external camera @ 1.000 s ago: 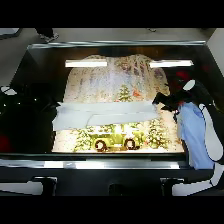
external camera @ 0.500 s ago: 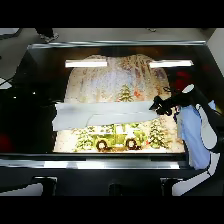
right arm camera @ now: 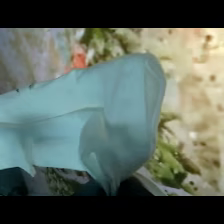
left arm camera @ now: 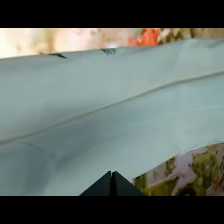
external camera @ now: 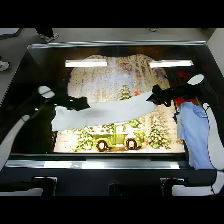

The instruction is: Fold the shirts.

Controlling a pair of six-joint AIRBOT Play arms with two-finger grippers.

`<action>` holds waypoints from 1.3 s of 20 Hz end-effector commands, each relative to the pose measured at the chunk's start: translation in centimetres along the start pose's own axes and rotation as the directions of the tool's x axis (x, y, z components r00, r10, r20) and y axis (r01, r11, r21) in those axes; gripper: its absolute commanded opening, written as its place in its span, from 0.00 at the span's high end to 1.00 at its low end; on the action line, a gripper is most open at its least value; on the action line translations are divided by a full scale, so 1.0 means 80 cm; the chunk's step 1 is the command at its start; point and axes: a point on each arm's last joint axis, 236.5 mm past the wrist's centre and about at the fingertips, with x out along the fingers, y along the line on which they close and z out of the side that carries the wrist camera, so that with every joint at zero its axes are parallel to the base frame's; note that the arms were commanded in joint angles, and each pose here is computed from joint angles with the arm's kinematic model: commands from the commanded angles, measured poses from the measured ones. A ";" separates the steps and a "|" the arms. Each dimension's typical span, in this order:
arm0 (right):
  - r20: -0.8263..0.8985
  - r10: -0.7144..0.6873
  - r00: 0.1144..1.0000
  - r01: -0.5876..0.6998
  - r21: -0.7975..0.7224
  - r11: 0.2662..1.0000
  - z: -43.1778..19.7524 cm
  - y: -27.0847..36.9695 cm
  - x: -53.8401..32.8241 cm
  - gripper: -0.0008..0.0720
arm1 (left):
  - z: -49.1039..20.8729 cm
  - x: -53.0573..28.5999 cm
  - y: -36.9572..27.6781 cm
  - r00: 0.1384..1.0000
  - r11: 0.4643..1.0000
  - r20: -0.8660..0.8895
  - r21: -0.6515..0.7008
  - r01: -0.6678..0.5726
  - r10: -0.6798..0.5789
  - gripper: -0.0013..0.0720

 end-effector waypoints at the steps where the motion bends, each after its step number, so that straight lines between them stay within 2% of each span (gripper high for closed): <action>1: 0.027 0.044 0.999 -0.038 -0.193 0.981 -0.046 0.092 -0.053 0.92 | -0.036 0.084 -0.051 0.995 0.993 -0.053 -0.079 0.084 -0.088 0.92; 5: 0.125 0.115 0.985 -0.079 -0.259 0.963 -0.085 0.167 -0.118 0.92 | -0.040 0.123 -0.066 0.982 0.963 -0.049 -0.213 0.166 -0.180 0.94; 9: 0.082 0.114 0.990 -0.095 -0.206 0.974 -0.127 0.180 -0.144 0.92 | -0.044 0.153 -0.120 0.941 0.891 -0.003 -0.325 0.319 -0.338 0.94; 12: 0.062 0.164 0.985 -0.149 -0.197 0.969 -0.144 0.199 -0.156 0.92 | -0.085 0.188 -0.173 0.909 0.834 -0.024 -0.409 0.371 -0.417 0.94; 14: 0.071 0.164 0.984 -0.149 -0.185 0.972 -0.141 0.199 -0.156 0.92 | -0.100 0.200 -0.204 0.877 0.806 -0.021 -0.403 0.433 -0.481 0.94; 16: 0.090 0.125 0.988 -0.108 -0.179 0.978 -0.131 0.186 -0.150 0.92 | -0.089 0.184 -0.212 0.867 0.831 -0.004 -0.289 0.476 -0.498 0.94; 18: 0.102 0.119 0.988 -0.102 -0.159 0.982 -0.114 0.179 -0.138 0.92 | -0.071 0.154 -0.181 0.916 0.912 -0.022 -0.112 0.395 -0.400 0.94; 20: 0.078 0.147 0.986 -0.135 -0.139 0.981 -0.099 0.179 -0.115 0.92 | -0.033 0.099 -0.116 0.978 0.978 0.005 0.032 0.208 -0.208 0.94; 21: 0.061 0.162 0.985 -0.152 -0.137 0.979 -0.093 0.182 -0.098 0.92 | -0.008 0.059 -0.085 0.991 0.989 0.054 0.084 0.120 -0.125 0.94; 24: 0.000 0.213 0.977 -0.211 -0.145 0.967 -0.097 0.215 -0.027 0.92 | 0.075 -0.100 -0.001 0.953 0.992 0.300 0.098 -0.076 0.043 0.94; 26: -0.031 0.295 0.955 -0.296 -0.150 0.943 -0.107 0.256 0.027 0.92 | 0.105 -0.206 0.039 0.886 0.992 0.453 0.029 -0.127 0.100 0.94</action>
